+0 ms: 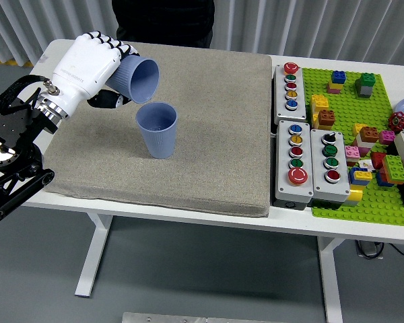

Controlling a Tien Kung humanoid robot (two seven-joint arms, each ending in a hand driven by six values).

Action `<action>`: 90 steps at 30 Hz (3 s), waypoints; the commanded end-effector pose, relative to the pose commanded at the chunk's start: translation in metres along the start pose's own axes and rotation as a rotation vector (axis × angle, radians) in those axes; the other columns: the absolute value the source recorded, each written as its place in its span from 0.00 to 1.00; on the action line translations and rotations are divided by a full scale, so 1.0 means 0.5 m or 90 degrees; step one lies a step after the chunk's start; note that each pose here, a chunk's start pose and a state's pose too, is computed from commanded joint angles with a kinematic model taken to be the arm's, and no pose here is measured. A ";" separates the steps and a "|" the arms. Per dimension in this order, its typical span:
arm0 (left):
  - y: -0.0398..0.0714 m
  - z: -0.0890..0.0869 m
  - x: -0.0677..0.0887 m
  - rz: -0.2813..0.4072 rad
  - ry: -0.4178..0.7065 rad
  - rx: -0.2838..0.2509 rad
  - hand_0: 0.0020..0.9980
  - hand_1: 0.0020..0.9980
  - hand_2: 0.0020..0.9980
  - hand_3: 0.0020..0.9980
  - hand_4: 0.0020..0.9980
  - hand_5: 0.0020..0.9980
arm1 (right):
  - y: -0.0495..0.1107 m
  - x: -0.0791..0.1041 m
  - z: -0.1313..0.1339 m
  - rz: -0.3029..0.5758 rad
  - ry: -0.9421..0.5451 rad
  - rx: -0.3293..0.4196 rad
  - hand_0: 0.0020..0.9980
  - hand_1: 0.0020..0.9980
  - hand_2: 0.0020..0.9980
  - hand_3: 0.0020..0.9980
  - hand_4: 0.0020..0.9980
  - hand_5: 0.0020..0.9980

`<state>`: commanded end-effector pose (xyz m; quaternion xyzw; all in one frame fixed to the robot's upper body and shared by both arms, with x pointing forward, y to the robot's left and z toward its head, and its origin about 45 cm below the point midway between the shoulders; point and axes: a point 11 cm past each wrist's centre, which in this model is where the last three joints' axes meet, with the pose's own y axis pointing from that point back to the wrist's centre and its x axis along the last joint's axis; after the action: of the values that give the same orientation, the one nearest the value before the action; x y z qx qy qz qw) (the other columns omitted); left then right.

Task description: Pick cup pour cup place

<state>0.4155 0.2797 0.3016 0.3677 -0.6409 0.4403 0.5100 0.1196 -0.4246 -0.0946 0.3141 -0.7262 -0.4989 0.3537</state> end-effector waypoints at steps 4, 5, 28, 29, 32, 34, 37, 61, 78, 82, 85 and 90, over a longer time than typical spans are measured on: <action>0.004 -0.013 -0.004 0.001 0.066 0.032 0.59 0.53 0.55 0.55 0.81 0.17 | 0.000 -0.001 0.000 0.000 0.000 0.000 0.72 0.69 0.73 0.70 0.32 0.29; 0.004 -0.016 -0.003 0.004 0.079 0.037 0.59 0.53 0.55 0.55 0.81 0.17 | 0.000 -0.001 0.000 0.000 0.000 0.000 0.72 0.69 0.73 0.70 0.32 0.29; 0.050 -0.092 -0.100 0.087 0.735 0.299 0.59 0.54 0.56 0.55 0.80 0.18 | -0.002 0.006 0.014 0.005 0.010 -0.009 0.72 0.69 0.73 0.70 0.33 0.29; 0.053 -0.094 -0.108 0.086 0.758 0.311 0.59 0.54 0.56 0.55 0.80 0.18 | -0.002 0.006 0.014 0.005 0.010 -0.009 0.72 0.69 0.73 0.70 0.33 0.29; 0.067 -0.098 -0.138 0.083 0.832 0.348 0.59 0.54 0.57 0.55 0.80 0.18 | -0.002 0.007 0.015 0.006 0.012 -0.009 0.72 0.69 0.73 0.70 0.33 0.29; 0.075 -0.098 -0.155 0.083 0.876 0.370 0.59 0.54 0.57 0.55 0.80 0.18 | -0.002 0.008 0.015 0.006 0.012 -0.009 0.72 0.69 0.73 0.70 0.33 0.29; 0.084 -0.092 -0.178 0.079 0.932 0.392 0.59 0.54 0.57 0.55 0.80 0.19 | -0.002 0.008 0.014 0.006 0.012 -0.009 0.72 0.69 0.73 0.70 0.33 0.29; 0.128 -0.035 -0.270 0.083 0.898 0.423 0.60 0.55 0.59 0.55 0.80 0.21 | -0.001 0.000 0.009 0.003 0.010 -0.006 0.72 0.69 0.73 0.70 0.33 0.29; 0.148 -0.030 -0.301 0.068 0.911 0.431 0.61 0.57 0.61 0.56 0.79 0.21 | -0.001 -0.002 0.008 0.002 0.009 -0.006 0.72 0.69 0.73 0.70 0.32 0.29; 0.146 -0.025 -0.303 0.055 0.921 0.419 0.61 0.57 0.61 0.56 0.79 0.21 | -0.001 -0.002 0.008 0.002 0.009 -0.006 0.72 0.69 0.73 0.70 0.32 0.29; 0.147 -0.022 -0.305 0.046 0.925 0.409 0.63 0.61 0.66 0.69 0.80 0.20 | -0.001 -0.002 0.009 0.002 0.010 -0.006 0.72 0.69 0.73 0.70 0.32 0.29; 0.151 -0.025 -0.307 0.043 0.927 0.410 0.65 0.62 0.70 0.76 0.81 0.20 | -0.001 -0.002 0.010 0.002 0.010 -0.007 0.72 0.69 0.73 0.70 0.32 0.29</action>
<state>0.3825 0.3205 0.1383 0.0974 0.0012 0.7487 0.6557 0.1162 -0.4214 -0.0965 0.3146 -0.7213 -0.4999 0.3618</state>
